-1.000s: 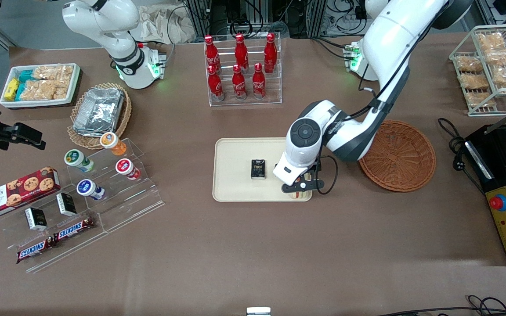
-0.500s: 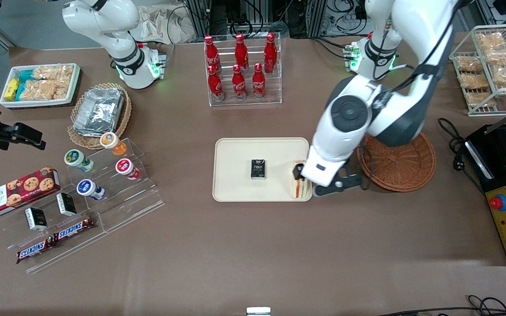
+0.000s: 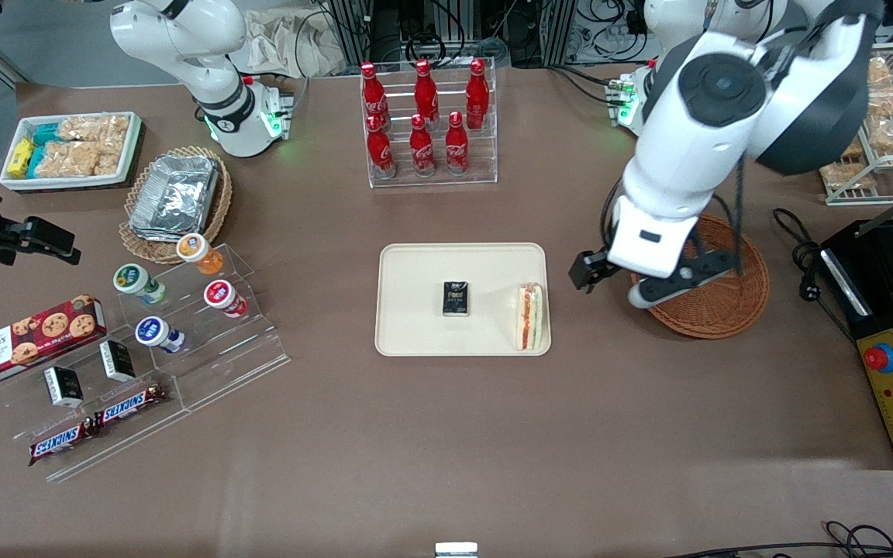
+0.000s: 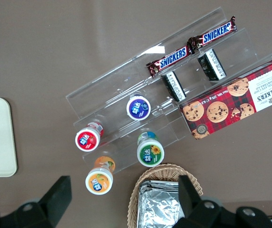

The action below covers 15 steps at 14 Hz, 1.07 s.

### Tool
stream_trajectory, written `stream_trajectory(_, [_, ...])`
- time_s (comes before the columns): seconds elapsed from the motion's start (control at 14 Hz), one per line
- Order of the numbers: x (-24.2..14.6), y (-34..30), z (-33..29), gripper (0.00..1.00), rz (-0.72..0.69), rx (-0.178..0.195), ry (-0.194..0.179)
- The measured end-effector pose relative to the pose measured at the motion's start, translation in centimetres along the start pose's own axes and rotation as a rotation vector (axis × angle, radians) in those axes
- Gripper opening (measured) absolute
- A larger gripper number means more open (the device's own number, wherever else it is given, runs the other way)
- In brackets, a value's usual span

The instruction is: Place sandwich from basket to tray

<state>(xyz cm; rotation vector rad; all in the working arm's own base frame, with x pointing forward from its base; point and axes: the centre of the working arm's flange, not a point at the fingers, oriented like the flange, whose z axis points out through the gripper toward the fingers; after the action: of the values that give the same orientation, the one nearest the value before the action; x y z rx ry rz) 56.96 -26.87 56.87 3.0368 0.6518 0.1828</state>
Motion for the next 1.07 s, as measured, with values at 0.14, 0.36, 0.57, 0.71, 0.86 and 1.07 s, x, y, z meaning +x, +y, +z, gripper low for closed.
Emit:
stream_trajectory(0.14, [1.2, -2.7, -1.9, 1.00, -0.023, 0.030, 0.011])
stream_trajectory(0.36, [1.8, -6.5, -4.7, 1.00, 0.026, 0.089, 0.006])
stream_trajectory(0.57, [2.8, -11.1, -7.2, 1.00, 0.159, 0.119, -0.011])
stream_trajectory(0.71, [4.1, -14.8, -8.3, 1.00, 0.261, 0.092, -0.048])
stream_trajectory(0.86, [5.6, -19.0, -8.9, 1.00, 0.372, 0.065, -0.095])
stream_trajectory(1.07, [6.3, -21.7, -8.9, 1.00, 0.455, 0.064, -0.128])
